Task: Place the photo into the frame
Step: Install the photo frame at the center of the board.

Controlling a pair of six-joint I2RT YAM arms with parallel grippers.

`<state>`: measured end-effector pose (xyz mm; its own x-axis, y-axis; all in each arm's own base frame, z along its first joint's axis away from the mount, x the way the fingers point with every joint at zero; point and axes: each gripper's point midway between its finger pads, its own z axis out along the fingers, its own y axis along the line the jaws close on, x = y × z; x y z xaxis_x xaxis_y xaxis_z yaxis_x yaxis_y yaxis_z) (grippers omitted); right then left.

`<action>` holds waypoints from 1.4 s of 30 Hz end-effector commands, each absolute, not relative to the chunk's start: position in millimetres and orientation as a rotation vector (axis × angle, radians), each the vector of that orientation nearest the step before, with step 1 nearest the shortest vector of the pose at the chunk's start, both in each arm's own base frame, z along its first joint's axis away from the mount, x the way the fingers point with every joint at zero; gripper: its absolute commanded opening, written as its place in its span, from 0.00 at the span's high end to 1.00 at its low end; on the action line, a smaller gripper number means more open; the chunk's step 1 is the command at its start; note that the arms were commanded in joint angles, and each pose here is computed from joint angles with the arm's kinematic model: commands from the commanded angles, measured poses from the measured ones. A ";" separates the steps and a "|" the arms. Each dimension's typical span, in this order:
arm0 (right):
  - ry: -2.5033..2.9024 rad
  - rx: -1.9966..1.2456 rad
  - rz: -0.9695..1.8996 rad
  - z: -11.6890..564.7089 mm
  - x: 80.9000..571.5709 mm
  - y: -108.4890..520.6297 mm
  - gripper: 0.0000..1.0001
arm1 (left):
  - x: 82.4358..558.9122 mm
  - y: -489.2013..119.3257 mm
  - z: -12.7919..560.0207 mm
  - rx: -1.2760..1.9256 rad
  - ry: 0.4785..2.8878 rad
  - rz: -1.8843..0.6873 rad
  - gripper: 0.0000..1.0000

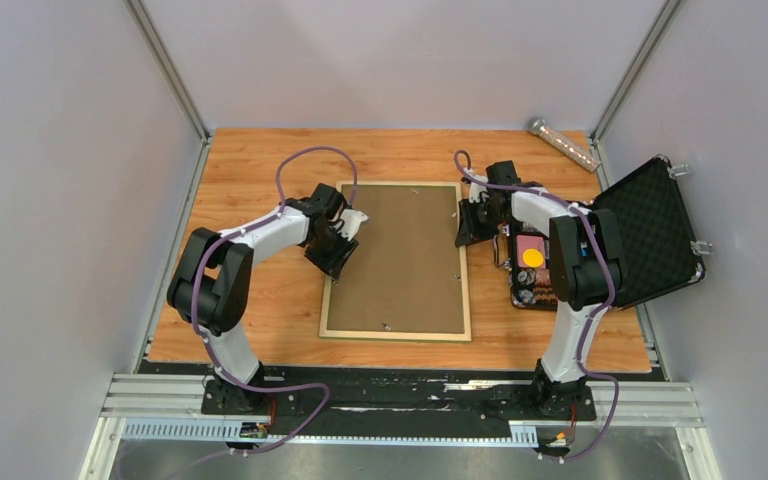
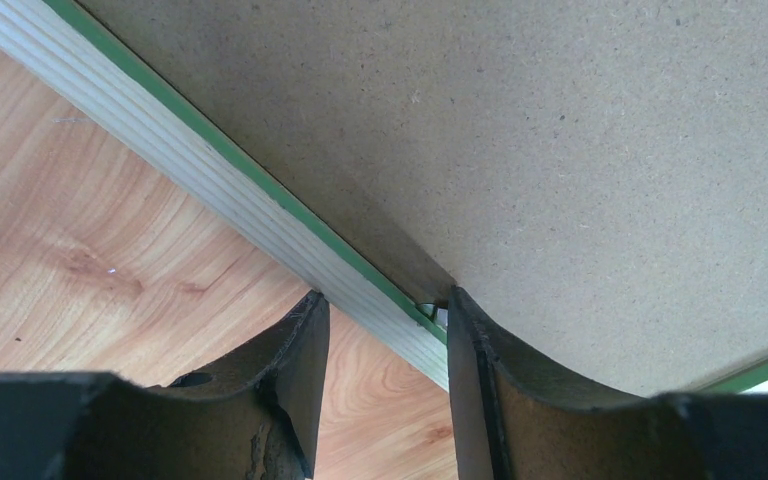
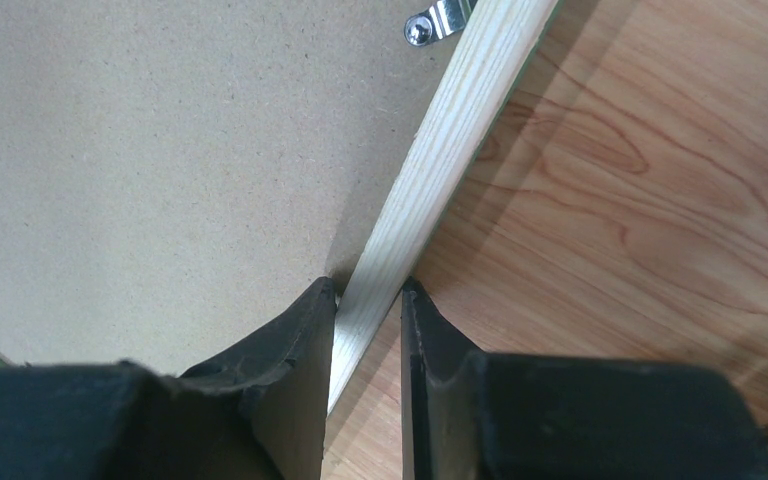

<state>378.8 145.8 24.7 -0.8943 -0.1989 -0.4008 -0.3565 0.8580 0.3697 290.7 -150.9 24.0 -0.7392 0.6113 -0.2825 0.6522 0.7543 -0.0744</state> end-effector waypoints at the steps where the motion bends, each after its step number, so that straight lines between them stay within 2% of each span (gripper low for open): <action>1: 2.663 -0.452 0.566 6.2 391.1 139.3 0.94 | 295.7 -134.7 -4.6 1.078 2.706 -0.129 0.65; 9: 2.667 -0.451 0.562 4.7 391.2 138.8 0.95 | 286.8 -128.5 -8.5 1.133 2.713 -0.118 0.85; 12: 2.665 -0.452 0.560 5.1 391.7 138.6 0.95 | 286.6 -125.8 -8.9 1.146 2.716 -0.100 1.00; 25: 2.671 -0.449 0.557 3.4 391.8 137.4 0.95 | 281.1 -110.1 -2.6 1.289 2.698 -0.020 1.00; 27: 2.671 -0.451 0.557 2.9 391.6 137.9 0.95 | 281.0 -113.9 0.0 1.286 2.698 -0.048 0.91; 28: 2.670 -0.450 0.557 3.7 391.8 137.8 0.95 | 280.1 -114.9 0.6 1.282 2.704 -0.057 0.80; 29: 2.669 -0.448 0.557 4.2 392.0 137.8 0.95 | 282.4 -119.3 3.4 1.264 2.701 -0.080 0.73; 31: 2.668 -0.447 0.556 4.7 392.2 137.5 0.95 | 285.5 -124.4 7.7 1.231 2.701 -0.103 0.44; 32: 2.668 -0.445 0.557 4.7 392.2 137.5 0.95 | 286.3 -126.2 9.3 1.208 2.707 -0.112 0.38; 33: 2.666 -0.446 0.557 5.1 392.7 137.9 0.95 | 290.0 -128.9 12.8 1.193 2.698 -0.120 0.29; 37: 2.669 -0.445 0.561 4.0 392.5 138.5 0.95 | 298.8 -137.4 24.7 1.117 2.684 -0.160 0.08; 42: 2.663 -0.470 0.546 5.7 394.8 137.5 0.96 | 312.9 -138.7 48.5 1.002 2.645 -0.200 0.01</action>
